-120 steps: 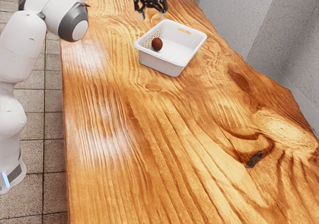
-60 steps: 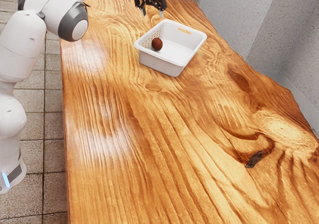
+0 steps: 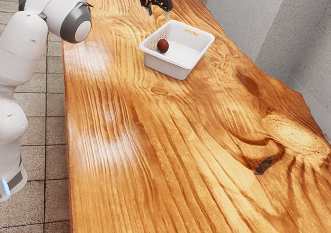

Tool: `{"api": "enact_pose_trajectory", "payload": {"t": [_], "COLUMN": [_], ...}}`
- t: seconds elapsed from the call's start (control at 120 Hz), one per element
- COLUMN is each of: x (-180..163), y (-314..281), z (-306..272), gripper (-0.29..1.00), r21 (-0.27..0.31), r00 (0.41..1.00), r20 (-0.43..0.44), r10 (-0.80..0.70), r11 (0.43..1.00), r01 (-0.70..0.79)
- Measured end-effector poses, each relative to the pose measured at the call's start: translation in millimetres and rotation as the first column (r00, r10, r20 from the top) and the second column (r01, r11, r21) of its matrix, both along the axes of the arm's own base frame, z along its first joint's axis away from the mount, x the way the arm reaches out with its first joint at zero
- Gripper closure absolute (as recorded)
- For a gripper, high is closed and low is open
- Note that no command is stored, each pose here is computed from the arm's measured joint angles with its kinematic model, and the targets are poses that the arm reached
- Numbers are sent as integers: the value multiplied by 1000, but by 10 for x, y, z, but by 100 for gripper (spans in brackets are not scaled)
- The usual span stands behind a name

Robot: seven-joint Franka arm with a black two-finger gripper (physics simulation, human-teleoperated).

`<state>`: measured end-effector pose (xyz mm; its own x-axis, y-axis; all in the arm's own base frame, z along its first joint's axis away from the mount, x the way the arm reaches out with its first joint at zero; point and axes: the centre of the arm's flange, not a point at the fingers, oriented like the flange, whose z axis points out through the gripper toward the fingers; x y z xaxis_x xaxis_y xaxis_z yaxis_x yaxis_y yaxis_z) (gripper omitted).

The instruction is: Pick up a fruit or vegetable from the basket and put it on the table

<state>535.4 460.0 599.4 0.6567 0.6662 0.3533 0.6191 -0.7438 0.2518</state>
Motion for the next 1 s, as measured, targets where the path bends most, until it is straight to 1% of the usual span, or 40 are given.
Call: {"api": "enact_pose_trajectory", "payload": {"t": [0.492, 0.758, 1.0], "x": [-1, 1, -12], "y": [13, -3, 7], "z": [11, -15, -20], "gripper": [0, 0, 0], "r21": [29, 94, 136], "r00": [999, 981, 958], "r20": [3, -29, -51], "r10": [-39, -190, -284], "r11": [999, 977, 948], "r01": [39, 192, 288]}}
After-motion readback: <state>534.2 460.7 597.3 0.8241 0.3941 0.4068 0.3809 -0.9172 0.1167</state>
